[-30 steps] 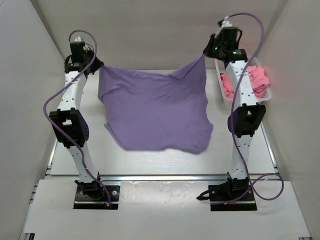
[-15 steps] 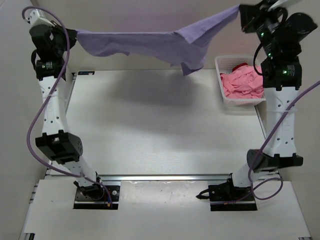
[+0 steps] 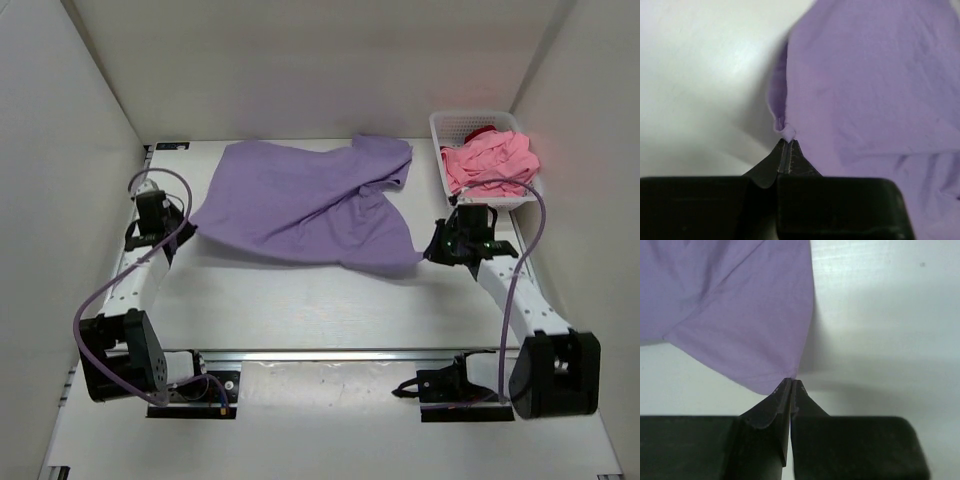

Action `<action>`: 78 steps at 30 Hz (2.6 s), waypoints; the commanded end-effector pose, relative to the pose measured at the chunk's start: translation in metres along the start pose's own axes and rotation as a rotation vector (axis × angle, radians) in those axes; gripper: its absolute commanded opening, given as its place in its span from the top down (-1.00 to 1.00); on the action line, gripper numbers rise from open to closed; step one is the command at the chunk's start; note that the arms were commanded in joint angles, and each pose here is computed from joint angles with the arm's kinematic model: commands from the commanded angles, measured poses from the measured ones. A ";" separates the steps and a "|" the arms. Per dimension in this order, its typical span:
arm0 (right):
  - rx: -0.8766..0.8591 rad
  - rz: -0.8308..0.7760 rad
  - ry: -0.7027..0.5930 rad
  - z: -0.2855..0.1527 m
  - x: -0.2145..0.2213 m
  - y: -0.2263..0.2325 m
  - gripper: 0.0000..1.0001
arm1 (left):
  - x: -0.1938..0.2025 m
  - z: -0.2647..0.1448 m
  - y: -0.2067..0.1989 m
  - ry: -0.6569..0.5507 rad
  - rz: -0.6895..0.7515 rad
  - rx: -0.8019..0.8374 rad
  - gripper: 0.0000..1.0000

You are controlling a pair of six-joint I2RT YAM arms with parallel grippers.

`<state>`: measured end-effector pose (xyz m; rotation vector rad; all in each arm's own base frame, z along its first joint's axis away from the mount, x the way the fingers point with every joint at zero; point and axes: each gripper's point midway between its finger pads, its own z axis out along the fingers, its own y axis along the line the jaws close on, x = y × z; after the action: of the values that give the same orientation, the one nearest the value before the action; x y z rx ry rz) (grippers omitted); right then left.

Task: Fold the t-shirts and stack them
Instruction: Flatten out the tshirt, then fold the flattened tshirt in 1/3 of the way

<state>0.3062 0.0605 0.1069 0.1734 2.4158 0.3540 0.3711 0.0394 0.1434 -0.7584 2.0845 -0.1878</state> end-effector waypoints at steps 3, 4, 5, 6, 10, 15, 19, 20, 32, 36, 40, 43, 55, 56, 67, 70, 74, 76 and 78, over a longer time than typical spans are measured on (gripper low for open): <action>-0.073 0.010 -0.071 -0.033 0.008 0.010 1.00 | 0.028 -0.009 0.031 0.010 -0.043 -0.031 1.00; -0.074 0.029 -0.036 -0.034 0.022 0.006 1.00 | 0.043 -0.009 0.036 0.038 -0.039 -0.037 1.00; -0.094 0.048 0.002 -0.039 0.034 0.009 1.00 | 0.052 -0.012 0.040 0.045 -0.034 -0.049 1.00; -0.095 0.073 0.047 -0.044 0.052 0.008 1.00 | 0.060 -0.014 0.044 0.067 -0.030 -0.054 1.00; -0.142 0.092 0.049 -0.077 0.069 0.025 1.00 | 0.056 -0.025 0.044 0.046 -0.026 -0.037 1.00; -0.133 0.205 -0.066 -0.127 0.070 0.034 1.00 | 0.051 -0.029 0.011 0.045 0.001 0.043 1.00; -0.100 0.300 0.102 -0.112 0.131 0.026 1.00 | 0.060 -0.026 0.012 0.075 -0.011 0.061 1.00; -0.102 0.335 0.144 -0.103 0.149 0.025 0.99 | 0.064 -0.027 0.012 0.081 0.000 0.063 1.00; -0.076 0.205 0.066 -0.075 0.115 0.035 1.00 | 0.063 -0.022 0.026 0.064 -0.014 -0.003 1.00; -0.155 0.238 0.005 -0.055 0.063 0.022 1.00 | 0.052 -0.010 0.018 0.069 -0.061 -0.005 1.00; -0.015 0.188 -0.058 -0.044 0.009 -0.007 1.00 | 0.043 -0.001 0.016 0.064 -0.091 -0.011 1.00; -0.011 0.161 -0.064 -0.029 -0.016 -0.002 1.00 | 0.041 0.011 0.012 0.073 -0.099 -0.014 1.00; 0.007 0.112 -0.115 0.025 -0.107 -0.001 1.00 | 0.029 0.047 0.015 0.074 -0.124 -0.073 1.00; -0.004 0.105 -0.104 0.033 -0.114 0.003 0.99 | 0.023 0.050 0.013 0.067 -0.125 -0.070 1.00; -0.013 0.047 -0.098 0.096 -0.163 0.013 1.00 | 0.019 0.089 0.017 0.106 -0.097 -0.130 1.00; 0.001 0.039 -0.084 0.114 -0.171 0.009 1.00 | 0.023 0.095 0.021 0.122 -0.102 -0.141 1.00; -0.005 0.044 -0.094 0.127 -0.182 0.005 1.00 | 0.024 0.100 0.024 0.123 -0.101 -0.153 0.99; -0.013 0.052 -0.104 0.134 -0.187 0.003 1.00 | 0.020 0.101 0.025 0.114 -0.109 -0.147 0.98; -0.039 0.059 -0.092 0.139 -0.187 0.007 1.00 | 0.020 0.103 0.021 0.106 -0.105 -0.134 0.89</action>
<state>0.5142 0.0598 0.1001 0.2559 2.4042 0.3964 0.4142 0.0497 0.0346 -0.9841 2.2673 -0.1527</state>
